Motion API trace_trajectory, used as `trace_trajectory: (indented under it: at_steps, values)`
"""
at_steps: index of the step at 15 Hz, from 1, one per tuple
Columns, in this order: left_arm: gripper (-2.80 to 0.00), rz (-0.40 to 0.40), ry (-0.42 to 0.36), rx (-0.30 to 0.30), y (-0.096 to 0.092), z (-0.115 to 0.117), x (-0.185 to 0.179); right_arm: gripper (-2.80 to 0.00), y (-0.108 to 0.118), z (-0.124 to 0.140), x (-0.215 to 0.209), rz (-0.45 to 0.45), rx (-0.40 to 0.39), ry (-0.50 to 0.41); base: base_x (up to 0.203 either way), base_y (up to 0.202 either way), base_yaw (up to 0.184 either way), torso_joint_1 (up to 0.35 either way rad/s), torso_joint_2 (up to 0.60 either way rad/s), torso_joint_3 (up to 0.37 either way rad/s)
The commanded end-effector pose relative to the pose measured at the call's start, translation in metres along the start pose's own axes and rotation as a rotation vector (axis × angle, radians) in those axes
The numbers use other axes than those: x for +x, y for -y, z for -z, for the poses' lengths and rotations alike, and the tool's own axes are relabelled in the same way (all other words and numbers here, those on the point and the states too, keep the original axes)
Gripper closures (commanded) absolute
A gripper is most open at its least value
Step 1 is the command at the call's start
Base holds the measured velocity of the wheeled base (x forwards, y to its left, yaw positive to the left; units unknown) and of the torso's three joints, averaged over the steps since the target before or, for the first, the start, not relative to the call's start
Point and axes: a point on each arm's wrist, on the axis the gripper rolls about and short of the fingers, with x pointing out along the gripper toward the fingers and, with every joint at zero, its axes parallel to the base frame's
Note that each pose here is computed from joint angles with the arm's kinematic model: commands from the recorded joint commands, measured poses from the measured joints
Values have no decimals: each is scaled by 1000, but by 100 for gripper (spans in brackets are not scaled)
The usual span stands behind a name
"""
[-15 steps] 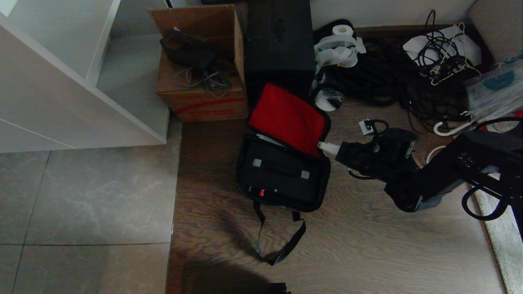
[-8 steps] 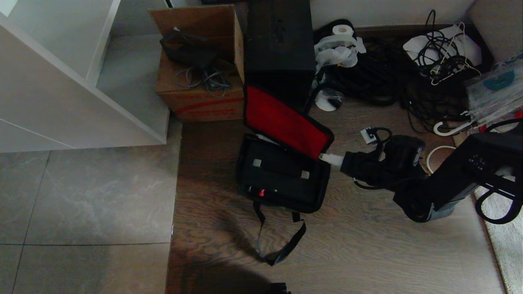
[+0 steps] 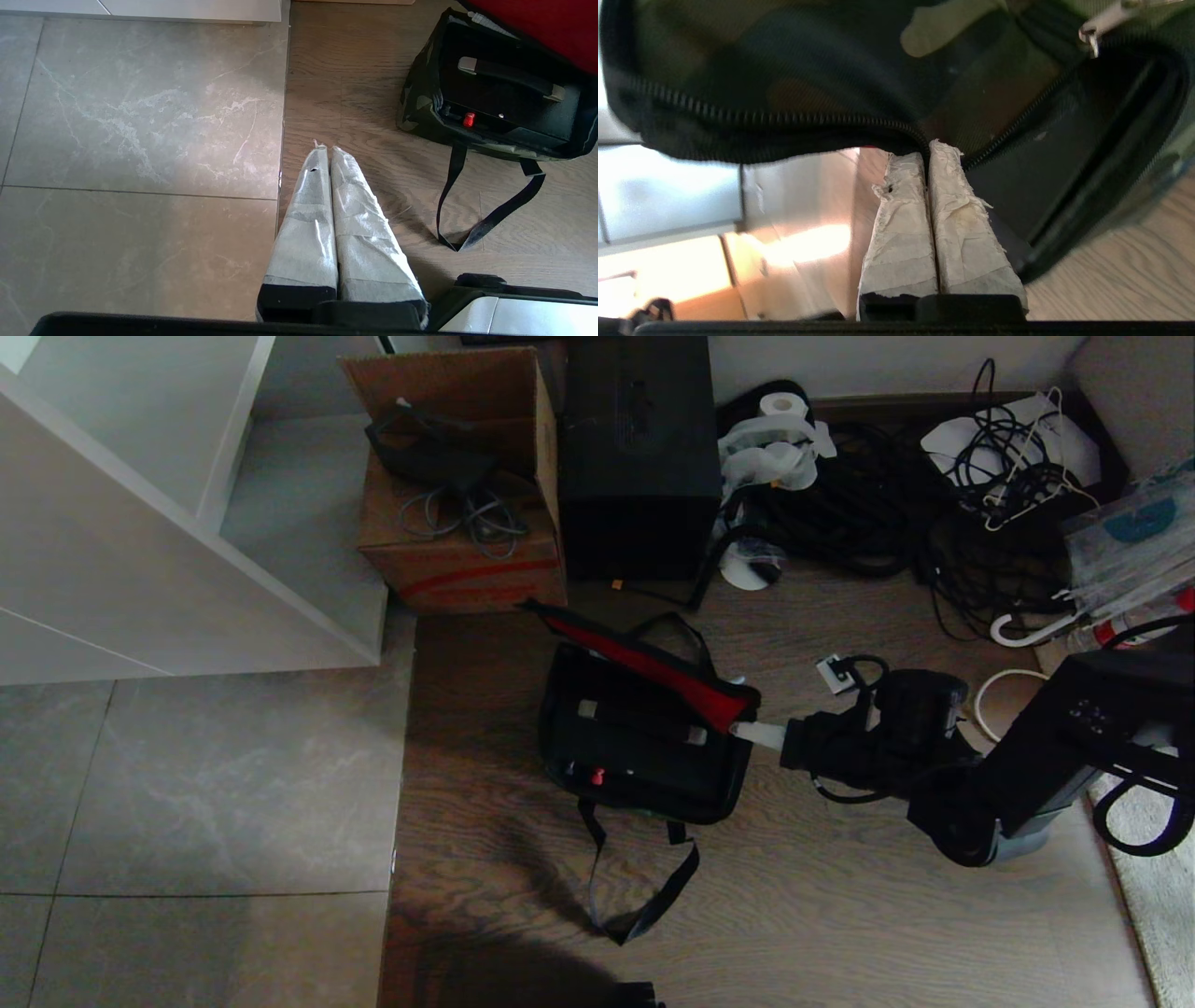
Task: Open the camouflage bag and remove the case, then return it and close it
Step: Close the top of the storage box
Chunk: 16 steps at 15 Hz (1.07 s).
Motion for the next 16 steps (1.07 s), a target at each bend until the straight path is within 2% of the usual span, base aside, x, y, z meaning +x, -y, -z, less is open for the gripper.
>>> trace_trajectory:
  at_steps: [1, 2, 8, 10, 12, 13, 16]
  values:
    - [0, -1, -8, -1, 0, 2, 1, 0, 4, 8, 0, 13, -14, -38, 0, 0, 0, 0, 0, 0]
    - [0, -1, -8, -2, 0, 2, 1, -280, 5, 10, 1, 19, -38, -57, 0, 0, 0, 0, 0, 0]
    - [0, -1, -8, -2, 0, 2, 1, -280, 5, 45, -15, 35, -166, -171, 0, 0, 0, 0, 0, 0]
    - [0, -1, -8, 0, 0, 2, 1, -280, 2, 41, -25, 41, -163, -180, 0, 0, 0, 0, 0, 0]
    - [0, -1, -8, 0, 0, 2, 1, -280, -7, 22, -38, -10, -163, -157, 0, 0, 0, 0, 0, 0]
    - [0, -1, -8, 0, 0, 2, 1, -280, -12, 12, -42, -28, -143, -156, 0, 0, 0, 0, 0, 0]
    - [0, -1, -8, -1, 0, 2, 1, -280, -29, -25, -39, -29, 27, -143, 0, 0, 0, 0, 0, 0]
